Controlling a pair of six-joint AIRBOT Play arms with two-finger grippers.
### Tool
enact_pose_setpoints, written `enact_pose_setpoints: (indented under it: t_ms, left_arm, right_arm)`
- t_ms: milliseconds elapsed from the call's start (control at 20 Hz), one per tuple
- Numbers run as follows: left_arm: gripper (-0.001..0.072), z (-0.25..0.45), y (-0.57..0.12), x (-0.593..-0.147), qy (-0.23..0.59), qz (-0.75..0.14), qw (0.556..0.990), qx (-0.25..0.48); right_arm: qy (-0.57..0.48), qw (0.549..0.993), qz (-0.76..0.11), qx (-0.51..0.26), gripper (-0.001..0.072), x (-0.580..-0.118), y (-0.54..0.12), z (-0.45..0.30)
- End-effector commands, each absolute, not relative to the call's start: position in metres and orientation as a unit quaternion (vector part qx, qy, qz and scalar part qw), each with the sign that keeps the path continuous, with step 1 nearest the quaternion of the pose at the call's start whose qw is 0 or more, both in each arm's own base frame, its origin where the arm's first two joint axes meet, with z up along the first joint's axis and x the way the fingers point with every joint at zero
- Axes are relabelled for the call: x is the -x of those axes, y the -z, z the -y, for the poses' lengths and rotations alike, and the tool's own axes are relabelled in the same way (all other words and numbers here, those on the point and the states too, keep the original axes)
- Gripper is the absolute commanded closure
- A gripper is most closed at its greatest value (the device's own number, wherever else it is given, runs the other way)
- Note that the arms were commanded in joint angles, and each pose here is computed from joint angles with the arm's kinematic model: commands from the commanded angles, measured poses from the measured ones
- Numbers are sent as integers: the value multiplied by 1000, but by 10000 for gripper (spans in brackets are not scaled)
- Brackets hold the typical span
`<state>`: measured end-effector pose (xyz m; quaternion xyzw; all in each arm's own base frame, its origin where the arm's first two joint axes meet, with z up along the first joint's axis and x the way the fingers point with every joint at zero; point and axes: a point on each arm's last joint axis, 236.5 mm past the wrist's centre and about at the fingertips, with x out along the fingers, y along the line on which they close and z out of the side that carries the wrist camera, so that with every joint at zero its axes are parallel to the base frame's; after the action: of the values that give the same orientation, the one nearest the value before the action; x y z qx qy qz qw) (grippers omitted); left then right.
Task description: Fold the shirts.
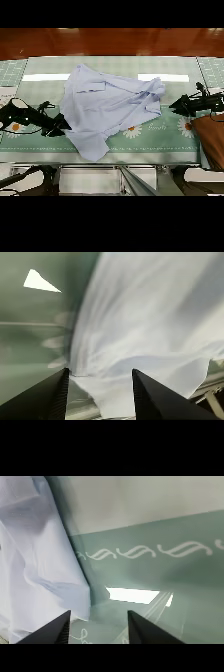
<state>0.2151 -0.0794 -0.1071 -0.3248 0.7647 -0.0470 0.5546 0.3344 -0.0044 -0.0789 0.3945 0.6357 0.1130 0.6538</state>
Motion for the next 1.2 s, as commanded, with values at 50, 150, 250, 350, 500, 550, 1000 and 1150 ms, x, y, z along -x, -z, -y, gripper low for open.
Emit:
enact_pose_setpoints:
  t_ms: [50,150,250,350,500,550,1000,1150]
  left_arm:
    - [377,101,126,-215,71,-773,576,255]
    - [685,106,125,-212,94,-775,579,237]
    - [685,107,122,-213,102,-775,578,233]
    - [685,107,121,-215,104,-774,580,232]
    - [685,108,117,-222,107,-768,587,234]
    - [685,108,113,-229,109,-762,594,234]
    - [686,64,-256,-388,179,-299,909,230]
    - [686,57,-407,-342,177,-115,963,166]
  right_arm:
    - [-132,650,-640,-388,295,-338,80,-15]
    - [-144,649,-650,-368,295,-341,87,-35]
    - [-134,643,-660,-365,295,-343,98,-47]
    - [-134,635,-668,-364,295,-345,107,-59]
    - [-159,632,-675,-346,408,-350,106,-83]
    - [-175,635,-673,-337,600,-355,98,-92]
    - [-234,886,-377,-136,688,-427,-254,-73]
    - [-201,947,-240,-72,688,-377,-379,-66]
